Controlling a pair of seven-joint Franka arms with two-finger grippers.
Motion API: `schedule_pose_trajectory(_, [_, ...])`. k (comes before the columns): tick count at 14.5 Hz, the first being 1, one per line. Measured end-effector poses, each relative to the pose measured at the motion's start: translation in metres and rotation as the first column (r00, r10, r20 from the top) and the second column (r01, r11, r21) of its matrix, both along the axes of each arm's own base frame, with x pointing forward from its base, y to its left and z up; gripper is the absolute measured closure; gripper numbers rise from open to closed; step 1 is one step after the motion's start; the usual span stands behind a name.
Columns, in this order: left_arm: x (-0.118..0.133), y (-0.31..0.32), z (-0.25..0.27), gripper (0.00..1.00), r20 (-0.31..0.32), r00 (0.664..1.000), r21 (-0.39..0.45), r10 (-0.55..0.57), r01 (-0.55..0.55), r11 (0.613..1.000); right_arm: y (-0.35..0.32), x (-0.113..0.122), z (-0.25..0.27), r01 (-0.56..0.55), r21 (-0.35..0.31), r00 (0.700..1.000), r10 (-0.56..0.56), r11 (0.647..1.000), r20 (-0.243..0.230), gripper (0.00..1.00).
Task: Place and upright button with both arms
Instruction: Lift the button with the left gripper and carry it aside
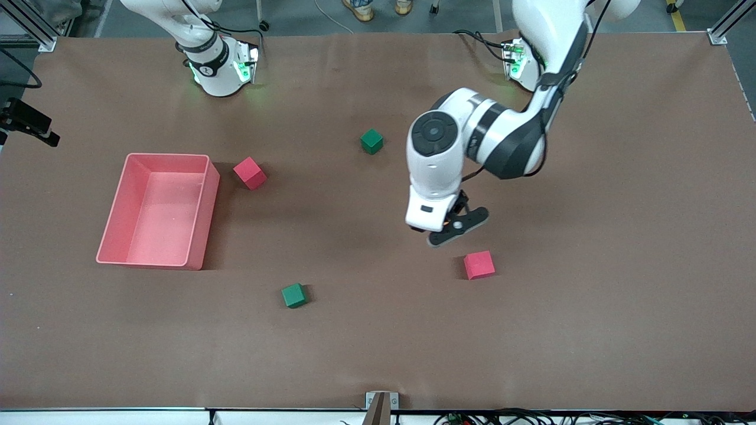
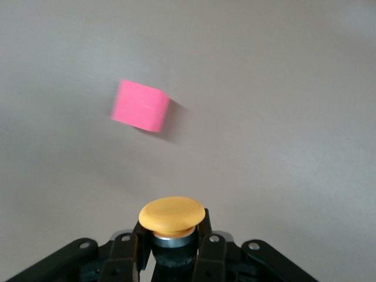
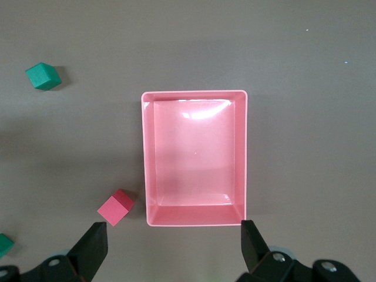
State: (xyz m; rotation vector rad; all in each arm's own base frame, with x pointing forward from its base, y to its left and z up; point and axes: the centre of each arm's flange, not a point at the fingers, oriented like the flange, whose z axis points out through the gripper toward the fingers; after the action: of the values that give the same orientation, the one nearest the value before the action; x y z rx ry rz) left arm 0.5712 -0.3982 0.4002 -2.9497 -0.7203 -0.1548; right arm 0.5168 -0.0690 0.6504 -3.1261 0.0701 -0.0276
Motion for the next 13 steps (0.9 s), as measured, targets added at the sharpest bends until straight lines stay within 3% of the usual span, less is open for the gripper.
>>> schedule_pose_trajectory(4, [-0.013, 0.076, 0.033, 0.67, -0.021, 0.998, 0.015, 0.065, -0.065, 0.998, -0.001, 0.000, 0.001, -0.009, 0.000, 1.000, 0.009, 1.000, 0.001, 0.00])
schedule_pose_trajectory(8, [-0.024, 0.182, 0.032, 0.67, -0.065, 0.978, 0.052, 0.197, -0.194, 0.980, -0.002, 0.000, 0.002, -0.009, 0.000, 1.000, 0.009, 1.000, 0.003, 0.00])
schedule_pose_trajectory(13, [-0.019, 0.277, 0.010, 0.67, -0.026, 0.959, 0.206, 0.281, -0.270, 0.941, -0.002, -0.001, 0.002, -0.012, 0.000, 1.000, 0.012, 1.000, 0.003, 0.00])
